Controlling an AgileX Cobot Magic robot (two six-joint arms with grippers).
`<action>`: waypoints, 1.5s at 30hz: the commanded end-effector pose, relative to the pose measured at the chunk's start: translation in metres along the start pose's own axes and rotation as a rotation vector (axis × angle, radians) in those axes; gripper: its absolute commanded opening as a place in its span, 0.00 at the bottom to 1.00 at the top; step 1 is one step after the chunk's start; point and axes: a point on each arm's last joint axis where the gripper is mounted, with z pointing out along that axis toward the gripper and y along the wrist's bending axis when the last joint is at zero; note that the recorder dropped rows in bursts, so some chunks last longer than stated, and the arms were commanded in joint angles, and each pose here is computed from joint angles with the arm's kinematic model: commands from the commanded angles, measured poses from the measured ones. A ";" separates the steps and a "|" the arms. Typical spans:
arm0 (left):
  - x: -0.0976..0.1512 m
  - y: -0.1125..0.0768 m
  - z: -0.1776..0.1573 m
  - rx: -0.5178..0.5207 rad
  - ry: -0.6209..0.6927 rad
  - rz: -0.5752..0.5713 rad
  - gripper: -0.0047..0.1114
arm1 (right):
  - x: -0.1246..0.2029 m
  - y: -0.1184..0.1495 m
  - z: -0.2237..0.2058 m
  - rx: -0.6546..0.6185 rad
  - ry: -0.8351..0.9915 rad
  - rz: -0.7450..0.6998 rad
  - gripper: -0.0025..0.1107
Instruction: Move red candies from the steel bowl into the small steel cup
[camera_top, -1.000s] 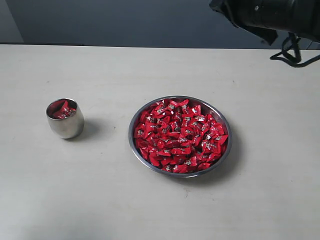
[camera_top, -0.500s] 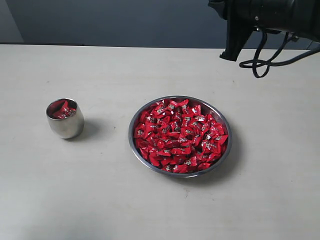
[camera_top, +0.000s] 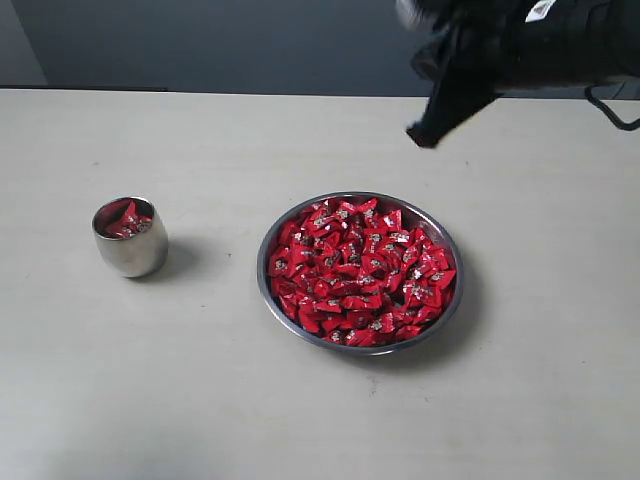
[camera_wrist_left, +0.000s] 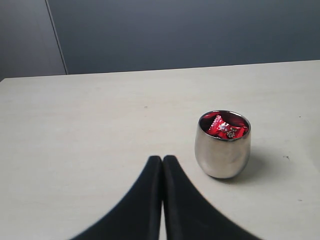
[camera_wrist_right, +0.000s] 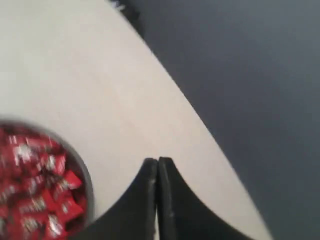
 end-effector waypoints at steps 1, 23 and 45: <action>0.001 0.000 0.000 0.007 -0.003 0.000 0.04 | 0.005 -0.001 0.000 -0.007 0.056 -0.318 0.02; 0.001 0.000 0.000 0.007 -0.003 0.000 0.04 | -0.034 -0.011 -0.007 -0.191 -0.309 1.489 0.02; 0.001 0.000 0.000 0.007 -0.003 0.000 0.04 | -0.047 -0.033 -0.016 -0.064 -0.278 1.367 0.02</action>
